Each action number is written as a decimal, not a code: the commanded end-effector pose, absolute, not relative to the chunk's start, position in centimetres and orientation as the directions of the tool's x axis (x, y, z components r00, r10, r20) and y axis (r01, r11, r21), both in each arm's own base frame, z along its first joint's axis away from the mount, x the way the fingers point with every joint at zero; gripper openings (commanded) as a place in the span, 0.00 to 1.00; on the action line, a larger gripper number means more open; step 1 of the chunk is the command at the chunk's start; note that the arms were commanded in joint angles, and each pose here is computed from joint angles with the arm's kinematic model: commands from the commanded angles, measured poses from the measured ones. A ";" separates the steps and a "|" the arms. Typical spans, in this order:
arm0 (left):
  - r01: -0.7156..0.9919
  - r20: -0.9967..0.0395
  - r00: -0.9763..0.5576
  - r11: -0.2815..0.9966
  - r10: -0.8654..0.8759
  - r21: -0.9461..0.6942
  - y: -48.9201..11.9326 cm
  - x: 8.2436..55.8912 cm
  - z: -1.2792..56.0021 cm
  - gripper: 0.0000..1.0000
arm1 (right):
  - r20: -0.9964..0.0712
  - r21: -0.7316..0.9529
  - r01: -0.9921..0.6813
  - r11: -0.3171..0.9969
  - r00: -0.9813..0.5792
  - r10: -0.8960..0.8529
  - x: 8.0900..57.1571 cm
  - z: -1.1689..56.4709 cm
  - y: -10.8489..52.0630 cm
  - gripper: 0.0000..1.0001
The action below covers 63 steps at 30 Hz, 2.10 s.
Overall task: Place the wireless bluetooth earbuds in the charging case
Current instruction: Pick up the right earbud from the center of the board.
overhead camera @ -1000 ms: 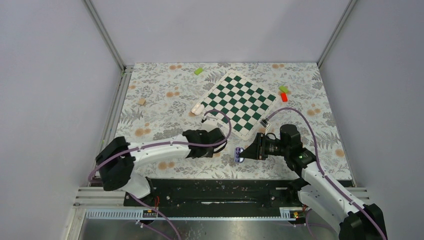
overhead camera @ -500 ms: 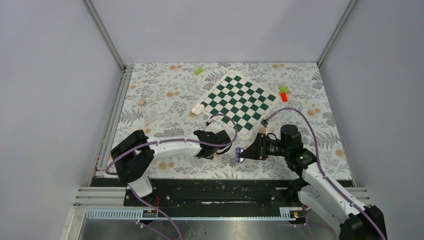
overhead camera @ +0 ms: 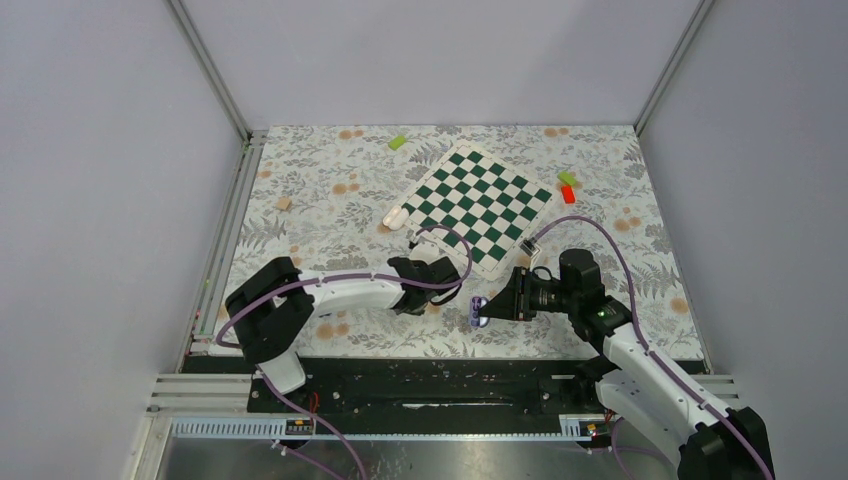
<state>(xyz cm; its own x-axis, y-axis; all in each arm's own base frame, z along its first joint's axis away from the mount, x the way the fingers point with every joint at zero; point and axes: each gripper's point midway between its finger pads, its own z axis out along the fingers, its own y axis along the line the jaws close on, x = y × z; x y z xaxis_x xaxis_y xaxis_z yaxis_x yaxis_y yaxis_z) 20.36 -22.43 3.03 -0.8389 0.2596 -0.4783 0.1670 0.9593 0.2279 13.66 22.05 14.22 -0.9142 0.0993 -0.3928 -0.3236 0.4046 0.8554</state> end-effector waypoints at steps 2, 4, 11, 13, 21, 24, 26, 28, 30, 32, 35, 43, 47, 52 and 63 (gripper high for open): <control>0.129 -0.512 -0.828 0.967 0.227 0.219 -22.5 21.8 3.3 0.33 | -0.448 0.841 -0.387 0.378 -0.890 0.084 14.0 15.8 22.4 0.00; 0.128 -0.507 -0.832 0.968 0.224 0.216 -22.4 21.7 3.1 0.32 | -0.448 0.841 -0.387 0.378 -0.890 0.085 14.0 15.8 22.4 0.00; 0.128 -0.494 -0.843 0.971 0.214 0.202 -22.3 21.8 2.5 0.32 | -0.452 0.839 -0.389 0.379 -0.888 0.088 14.0 15.9 22.4 0.00; 0.126 -0.491 -0.845 0.972 0.211 0.200 -22.2 21.8 2.4 0.32 | -0.453 0.839 -0.390 0.380 -0.887 0.089 14.0 15.8 22.4 0.00; 0.124 -0.475 -0.858 0.977 0.194 0.174 -22.4 21.3 2.0 0.28 | -0.428 0.844 -0.365 0.392 -0.900 0.085 13.8 15.4 22.3 0.00; 0.116 -0.472 -0.862 0.979 0.182 0.166 -22.2 21.0 2.0 0.32 | -0.426 0.845 -0.363 0.392 -0.901 0.083 13.7 15.3 22.3 0.00; 0.111 -0.480 -0.861 0.982 0.171 0.151 -22.2 20.9 2.2 0.31 | -0.424 0.846 -0.362 0.391 -0.902 0.082 13.7 15.2 22.3 0.00; 0.118 -0.505 -0.850 0.988 0.154 0.104 -22.5 20.8 2.9 0.30 | -0.425 0.846 -0.364 0.391 -0.901 0.082 13.7 15.2 22.3 0.00; 0.118 -0.514 -0.845 0.989 0.146 0.086 -22.5 20.8 3.1 0.30 | -0.425 0.846 -0.363 0.390 -0.901 0.083 13.8 15.2 22.3 0.00; 0.106 -0.512 -0.847 0.989 0.145 0.105 -22.2 20.8 3.1 0.30 | -0.419 0.848 -0.357 0.390 -0.904 0.083 13.8 15.1 22.3 0.00; 0.077 -0.510 -0.849 0.986 0.142 0.146 -21.5 21.0 3.0 0.27 | -0.411 0.852 -0.351 0.389 -0.908 0.080 13.7 15.0 22.3 0.00; 0.067 -0.504 -0.852 0.985 0.139 0.159 -21.1 20.7 3.1 0.25 | -0.421 0.848 -0.360 0.390 -0.903 0.083 13.7 15.2 22.3 0.00; 0.069 -0.542 -0.829 0.987 0.136 0.143 -21.1 20.6 4.6 0.38 | -0.423 0.847 -0.360 0.392 -0.902 0.085 13.7 15.1 22.2 0.00; 0.077 -0.572 -0.810 0.990 0.132 0.121 -21.1 20.2 5.8 0.38 | -0.409 0.853 -0.348 0.389 -0.909 0.083 13.7 15.0 22.3 0.00; 0.139 -0.512 -0.830 0.971 0.222 0.195 -21.8 19.4 3.3 0.28 | -0.434 0.848 -0.373 0.377 -0.897 0.088 14.0 15.7 22.5 0.00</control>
